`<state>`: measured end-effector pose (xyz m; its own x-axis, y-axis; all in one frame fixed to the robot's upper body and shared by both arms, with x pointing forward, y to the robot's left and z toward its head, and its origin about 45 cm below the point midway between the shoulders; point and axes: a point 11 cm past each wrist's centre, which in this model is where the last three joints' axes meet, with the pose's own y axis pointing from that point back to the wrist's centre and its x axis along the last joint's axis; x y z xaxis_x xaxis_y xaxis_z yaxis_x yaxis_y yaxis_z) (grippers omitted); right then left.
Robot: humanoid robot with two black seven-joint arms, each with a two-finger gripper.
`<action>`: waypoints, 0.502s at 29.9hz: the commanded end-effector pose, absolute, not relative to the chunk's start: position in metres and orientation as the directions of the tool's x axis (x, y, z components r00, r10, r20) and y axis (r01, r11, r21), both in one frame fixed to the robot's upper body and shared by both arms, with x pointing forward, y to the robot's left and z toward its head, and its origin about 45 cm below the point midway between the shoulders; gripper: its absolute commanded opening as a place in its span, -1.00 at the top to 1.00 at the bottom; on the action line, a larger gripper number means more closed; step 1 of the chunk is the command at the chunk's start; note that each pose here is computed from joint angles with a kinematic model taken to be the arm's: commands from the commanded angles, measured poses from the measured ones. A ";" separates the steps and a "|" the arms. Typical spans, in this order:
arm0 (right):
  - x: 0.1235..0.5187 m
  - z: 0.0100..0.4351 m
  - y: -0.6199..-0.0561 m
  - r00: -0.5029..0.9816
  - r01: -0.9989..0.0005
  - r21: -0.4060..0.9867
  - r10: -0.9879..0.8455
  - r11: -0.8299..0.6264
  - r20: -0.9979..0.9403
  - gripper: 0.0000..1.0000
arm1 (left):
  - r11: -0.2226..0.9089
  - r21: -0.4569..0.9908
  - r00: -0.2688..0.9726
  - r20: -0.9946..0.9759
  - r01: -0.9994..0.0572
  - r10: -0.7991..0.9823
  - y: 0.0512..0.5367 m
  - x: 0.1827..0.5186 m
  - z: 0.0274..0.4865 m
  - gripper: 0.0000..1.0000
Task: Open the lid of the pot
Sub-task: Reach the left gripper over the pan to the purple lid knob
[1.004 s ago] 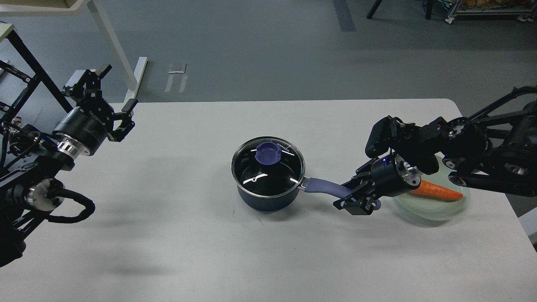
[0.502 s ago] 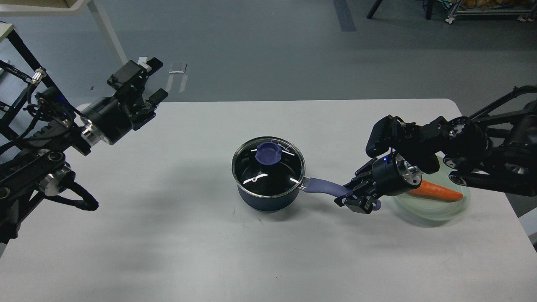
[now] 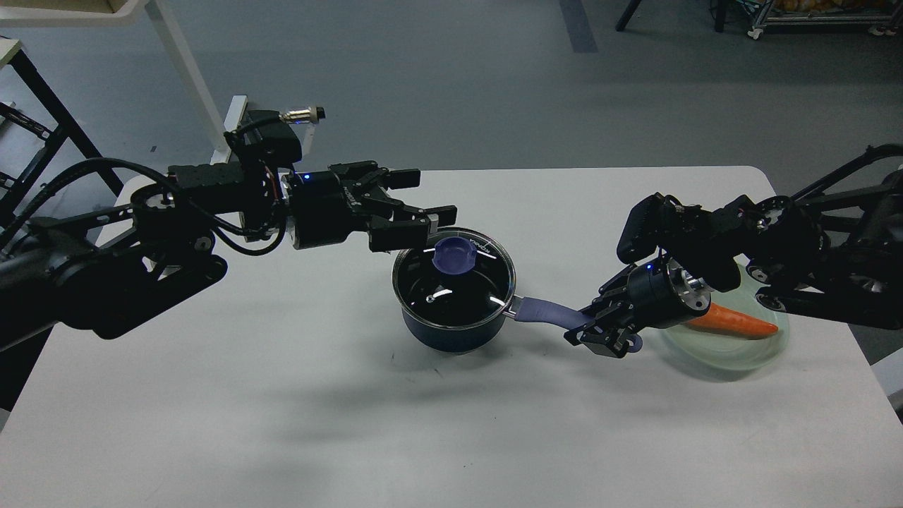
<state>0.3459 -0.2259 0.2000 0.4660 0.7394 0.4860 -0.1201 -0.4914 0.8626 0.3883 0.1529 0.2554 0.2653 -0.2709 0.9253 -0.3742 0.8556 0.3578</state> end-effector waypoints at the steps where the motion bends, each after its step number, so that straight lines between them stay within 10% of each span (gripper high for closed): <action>1: 0.345 0.199 -0.226 0.467 -0.118 0.863 0.740 -0.491 0.484 0.39 | 0.837 0.415 0.193 0.910 -0.356 -0.368 0.143 0.395 0.239 -0.99; 15: 0.342 0.195 -0.224 0.472 -0.105 0.863 0.739 -0.493 0.480 0.37 | 0.796 0.500 0.189 0.866 -0.340 -0.463 0.135 0.398 0.201 -0.99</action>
